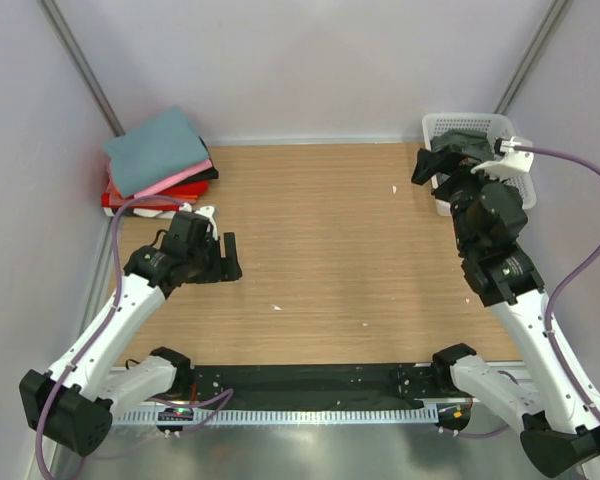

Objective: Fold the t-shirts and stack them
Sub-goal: Grab the tshirt from the pile

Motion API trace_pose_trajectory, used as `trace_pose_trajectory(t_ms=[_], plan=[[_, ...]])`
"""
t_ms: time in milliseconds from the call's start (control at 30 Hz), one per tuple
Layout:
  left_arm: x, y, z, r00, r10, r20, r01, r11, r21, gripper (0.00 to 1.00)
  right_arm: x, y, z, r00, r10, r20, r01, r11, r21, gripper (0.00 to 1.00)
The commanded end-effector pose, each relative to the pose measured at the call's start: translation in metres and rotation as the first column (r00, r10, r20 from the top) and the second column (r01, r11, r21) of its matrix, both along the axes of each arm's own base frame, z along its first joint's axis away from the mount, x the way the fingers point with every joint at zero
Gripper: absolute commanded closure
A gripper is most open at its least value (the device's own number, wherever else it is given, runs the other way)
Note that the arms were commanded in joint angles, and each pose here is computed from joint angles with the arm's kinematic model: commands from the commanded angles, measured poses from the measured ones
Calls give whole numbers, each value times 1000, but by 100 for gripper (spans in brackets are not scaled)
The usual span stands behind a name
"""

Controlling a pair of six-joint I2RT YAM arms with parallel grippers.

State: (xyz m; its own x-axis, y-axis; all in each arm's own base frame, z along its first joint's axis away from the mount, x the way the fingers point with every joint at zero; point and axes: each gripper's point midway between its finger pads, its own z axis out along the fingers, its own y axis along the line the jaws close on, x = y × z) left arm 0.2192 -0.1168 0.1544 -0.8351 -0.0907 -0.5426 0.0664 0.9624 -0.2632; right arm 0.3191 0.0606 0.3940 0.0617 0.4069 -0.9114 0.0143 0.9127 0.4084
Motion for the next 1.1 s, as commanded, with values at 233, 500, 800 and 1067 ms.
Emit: trace_pose_trajectory(t_ms=[233, 500, 800, 1067], plan=[[6, 3, 10, 998, 25, 55, -25, 1000, 5, 25, 123, -96, -35, 870, -388, -304, 305, 908, -287, 0], [7, 6, 11, 997, 38, 62, -39, 999, 13, 24, 214, -164, -115, 760, -405, -508, 326, 914, -242, 6], [8, 7, 5, 998, 45, 39, -47, 998, 32, 25, 276, -203, -212, 671, -382, -635, 293, 924, -246, 10], [9, 10, 2, 998, 58, 28, -60, 997, 52, 24, 284, -211, -264, 637, -344, -690, 267, 938, -221, 18]])
